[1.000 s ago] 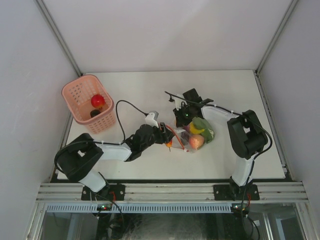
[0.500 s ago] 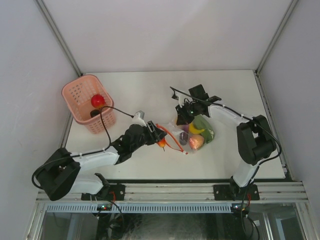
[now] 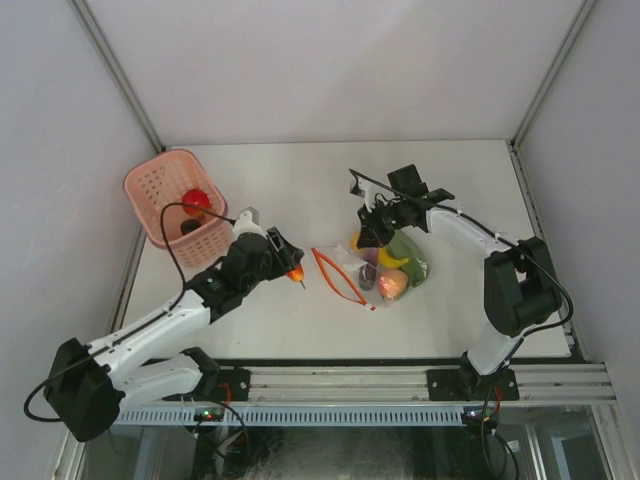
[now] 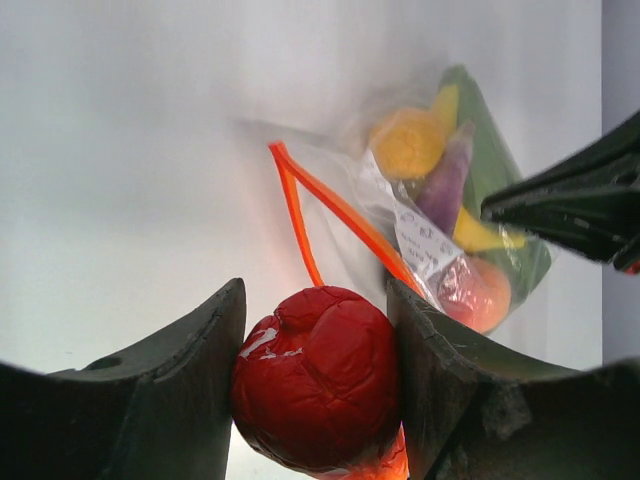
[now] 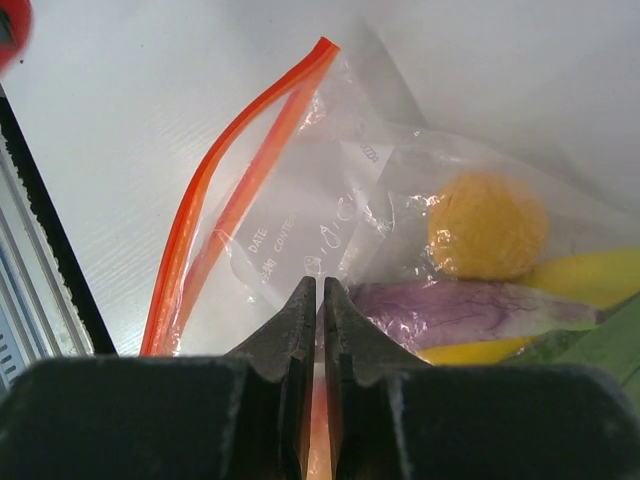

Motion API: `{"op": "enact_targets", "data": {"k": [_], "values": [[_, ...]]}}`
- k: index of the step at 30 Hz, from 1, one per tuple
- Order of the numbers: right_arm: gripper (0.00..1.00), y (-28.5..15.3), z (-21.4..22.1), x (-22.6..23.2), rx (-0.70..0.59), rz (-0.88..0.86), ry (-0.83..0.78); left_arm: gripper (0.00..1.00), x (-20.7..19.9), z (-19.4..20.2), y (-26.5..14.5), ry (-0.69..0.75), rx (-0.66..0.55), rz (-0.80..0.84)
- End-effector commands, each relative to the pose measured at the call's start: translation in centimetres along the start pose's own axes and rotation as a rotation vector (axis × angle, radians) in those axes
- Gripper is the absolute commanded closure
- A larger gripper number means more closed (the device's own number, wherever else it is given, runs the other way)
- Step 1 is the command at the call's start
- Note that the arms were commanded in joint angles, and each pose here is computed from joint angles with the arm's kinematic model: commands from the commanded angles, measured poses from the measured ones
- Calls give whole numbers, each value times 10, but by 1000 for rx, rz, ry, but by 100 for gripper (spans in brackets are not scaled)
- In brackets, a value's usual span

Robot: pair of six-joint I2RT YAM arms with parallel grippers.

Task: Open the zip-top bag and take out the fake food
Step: Place the fake fruit in the bin.

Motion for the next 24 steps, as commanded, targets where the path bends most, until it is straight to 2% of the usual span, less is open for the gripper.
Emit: {"op": "enact_targets", "data": {"k": [1,10,18,24], "values": [[95,-19,-23,11,-73,-9,-76,85,3,-50,-23,39,-108,-58],[95,-22,-24,13,-79,-7,-81,85,21,-140,-63,93,-319,-154],[95,-23,-25,14,-80,-8,-80,85,40,-201,-78,30,-454,-214],[95,-23,-25,14,-81,-9,-78,85,67,-239,-80,-43,-573,-325]]}}
Point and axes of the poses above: each gripper's point midway between its finger pads, its own y axis out along the fingers, its own x axis along the line the jaws close on, z = x × y, the point moved 3 cm from there along -y, back along the fingers, and after that the axes turned 2 degrees about y, right-handed, at the moved point
